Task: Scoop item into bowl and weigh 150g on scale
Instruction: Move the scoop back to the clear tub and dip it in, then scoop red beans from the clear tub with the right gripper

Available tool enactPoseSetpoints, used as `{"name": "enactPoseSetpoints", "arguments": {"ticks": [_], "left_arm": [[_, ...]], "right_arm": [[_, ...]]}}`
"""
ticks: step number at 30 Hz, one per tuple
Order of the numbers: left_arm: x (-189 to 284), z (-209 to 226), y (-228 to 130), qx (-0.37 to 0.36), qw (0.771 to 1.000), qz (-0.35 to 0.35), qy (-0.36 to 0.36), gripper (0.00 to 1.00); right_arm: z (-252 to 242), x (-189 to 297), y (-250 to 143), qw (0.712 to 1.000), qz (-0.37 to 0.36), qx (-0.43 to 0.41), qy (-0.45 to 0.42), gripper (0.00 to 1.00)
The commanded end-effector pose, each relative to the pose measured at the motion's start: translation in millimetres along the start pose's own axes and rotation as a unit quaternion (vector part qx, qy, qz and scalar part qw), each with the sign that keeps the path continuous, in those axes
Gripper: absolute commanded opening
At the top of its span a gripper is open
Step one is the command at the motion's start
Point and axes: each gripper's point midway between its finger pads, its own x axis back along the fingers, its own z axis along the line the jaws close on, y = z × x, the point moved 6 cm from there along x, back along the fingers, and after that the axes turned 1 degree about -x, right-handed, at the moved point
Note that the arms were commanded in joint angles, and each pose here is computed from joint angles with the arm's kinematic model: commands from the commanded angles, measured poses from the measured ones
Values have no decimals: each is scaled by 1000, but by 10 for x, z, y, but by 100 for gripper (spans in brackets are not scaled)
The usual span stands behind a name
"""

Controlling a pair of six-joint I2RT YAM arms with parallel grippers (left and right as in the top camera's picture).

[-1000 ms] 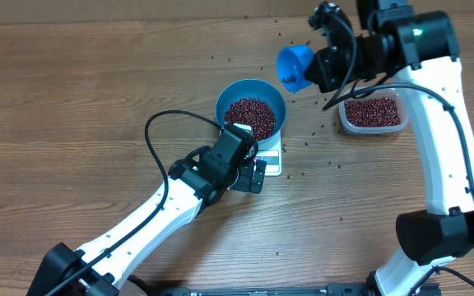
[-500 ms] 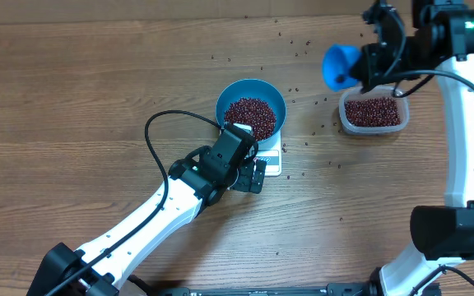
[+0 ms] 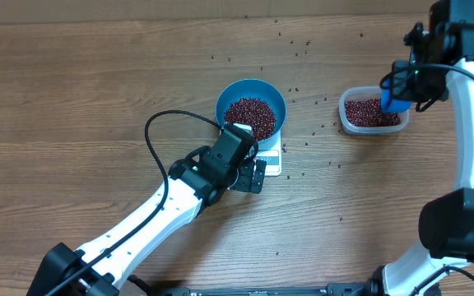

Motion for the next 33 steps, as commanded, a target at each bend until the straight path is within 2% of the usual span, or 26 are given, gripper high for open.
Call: {"name": "enactPoseSetpoints", "arguments": {"ticks": [1, 2, 5, 8, 12, 15, 20, 25, 29, 33], "left_arm": [[-8, 6, -10, -5, 1000, 0, 2, 99], [-8, 6, -10, -5, 1000, 0, 2, 99], [-8, 6, -10, -5, 1000, 0, 2, 99], [-8, 6, -10, -5, 1000, 0, 2, 99], [-8, 6, -10, -5, 1000, 0, 2, 100], [-8, 6, -10, -5, 1000, 0, 2, 99], [-8, 6, -10, -5, 1000, 0, 2, 100], [-8, 6, -10, -5, 1000, 0, 2, 99], [-8, 6, -10, -5, 1000, 0, 2, 100], [-8, 6, -10, -5, 1000, 0, 2, 100]], "right_arm": [[-80, -193, -44, 999, -1, -16, -37, 30], [-81, -258, -46, 999, -2, -16, -37, 50], [-81, -418, -72, 999, 0, -16, -36, 61], [-79, -497, -98, 999, 3, -16, -34, 76], [-27, -461, -79, 1000, -2, -16, -11, 86], [-20, -335, -17, 1000, -15, -16, -9, 98], [13, -151, 84, 999, -39, -15, 4, 100], [232, -124, 82, 994, -35, -11, 102, 100], [301, -109, 57, 991, -28, -10, 133, 100], [466, -51, 29, 977, -18, -9, 210, 100]]}}
